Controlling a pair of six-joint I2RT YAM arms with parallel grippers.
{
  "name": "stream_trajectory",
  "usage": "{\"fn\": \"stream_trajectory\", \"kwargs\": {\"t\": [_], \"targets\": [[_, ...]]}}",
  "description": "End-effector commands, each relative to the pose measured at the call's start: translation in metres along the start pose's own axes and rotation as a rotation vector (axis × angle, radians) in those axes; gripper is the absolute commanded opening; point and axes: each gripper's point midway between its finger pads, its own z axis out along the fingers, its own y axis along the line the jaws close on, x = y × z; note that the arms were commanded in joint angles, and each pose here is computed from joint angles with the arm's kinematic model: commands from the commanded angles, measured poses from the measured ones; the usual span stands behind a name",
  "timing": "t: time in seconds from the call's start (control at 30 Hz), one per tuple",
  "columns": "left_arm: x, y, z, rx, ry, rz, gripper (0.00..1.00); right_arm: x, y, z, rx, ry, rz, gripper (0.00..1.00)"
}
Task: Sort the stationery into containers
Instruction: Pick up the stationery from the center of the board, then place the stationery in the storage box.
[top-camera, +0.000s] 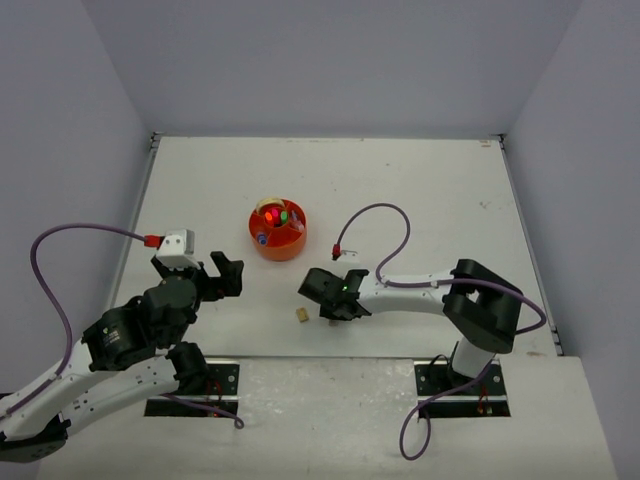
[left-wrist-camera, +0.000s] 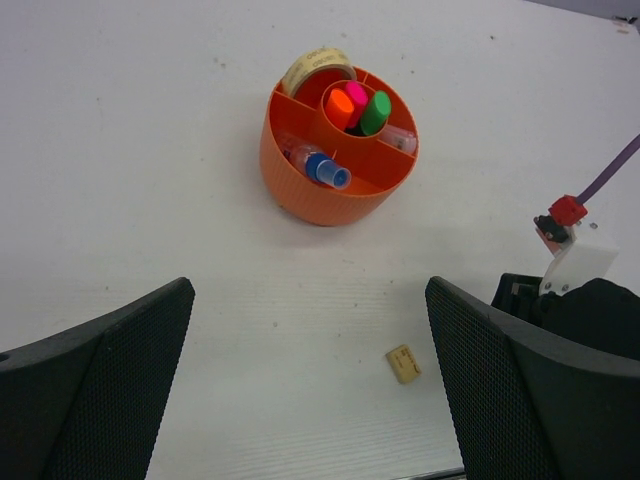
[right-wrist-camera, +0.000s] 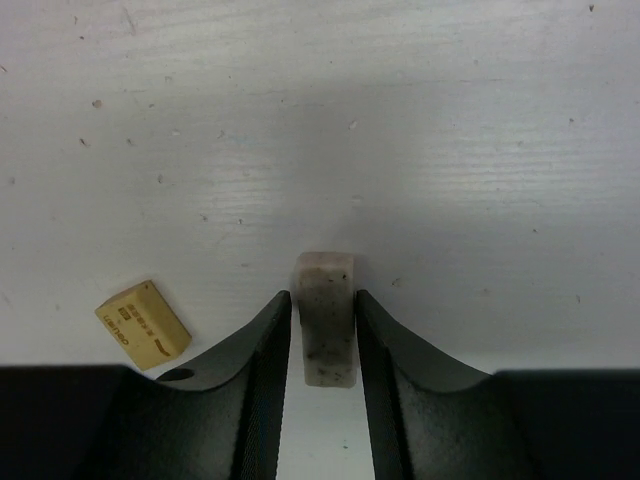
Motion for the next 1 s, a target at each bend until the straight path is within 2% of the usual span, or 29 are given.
{"fn": "stream_trajectory", "kwargs": {"t": [0.0, 0.1, 0.13, 0.27, 0.33, 0.4, 0.43, 0.47, 0.57, 0.67, 0.9, 0.97], "targets": [[-0.001, 0.001, 0.002, -0.014, -0.014, -0.012, 1.00, 0.007, -0.013, 0.002, 0.062, -0.024, 0.068, 0.33], [-0.001, 0.000, 0.002, -0.010, -0.014, -0.010, 1.00, 0.010, -0.012, 0.004, 0.056, -0.015, 0.062, 0.24], [-0.001, 0.000, 0.002, -0.008, -0.014, -0.011, 1.00, 0.009, -0.011, 0.003, 0.051, -0.016, 0.061, 0.18], [-0.001, -0.001, 0.002, -0.003, -0.014, -0.012, 1.00, -0.010, 0.013, -0.012, -0.048, -0.072, -0.014, 0.16], [-0.002, -0.002, 0.001, 0.004, -0.016, -0.011, 1.00, -0.031, 0.037, -0.024, -0.150, -0.150, -0.145, 0.16], [-0.002, -0.003, 0.001, 0.013, -0.016, -0.007, 1.00, -0.058, 0.060, -0.040, -0.218, -0.245, -0.206, 0.13], [-0.002, -0.004, 0.001, 0.018, -0.018, -0.010, 1.00, -0.072, 0.063, -0.045, -0.210, -0.294, -0.273, 0.07], [-0.003, -0.003, 0.001, 0.016, -0.019, -0.008, 1.00, -0.076, 0.061, -0.044, -0.193, -0.314, -0.270, 0.07], [-0.003, -0.003, 0.000, 0.023, -0.022, -0.012, 1.00, -0.109, 0.118, -0.075, -0.399, -0.430, -0.620, 0.00], [-0.005, -0.003, -0.002, 0.030, -0.029, -0.021, 1.00, -0.131, 0.141, -0.091, -0.449, -0.504, -0.817, 0.00], [-0.011, 0.000, -0.008, 0.050, -0.056, -0.055, 1.00, -0.182, 0.155, -0.093, -0.539, -0.575, -1.164, 0.00], [-0.012, 0.001, -0.009, 0.056, -0.064, -0.066, 1.00, -0.186, 0.152, -0.075, -0.543, -0.528, -1.236, 0.00]]}}
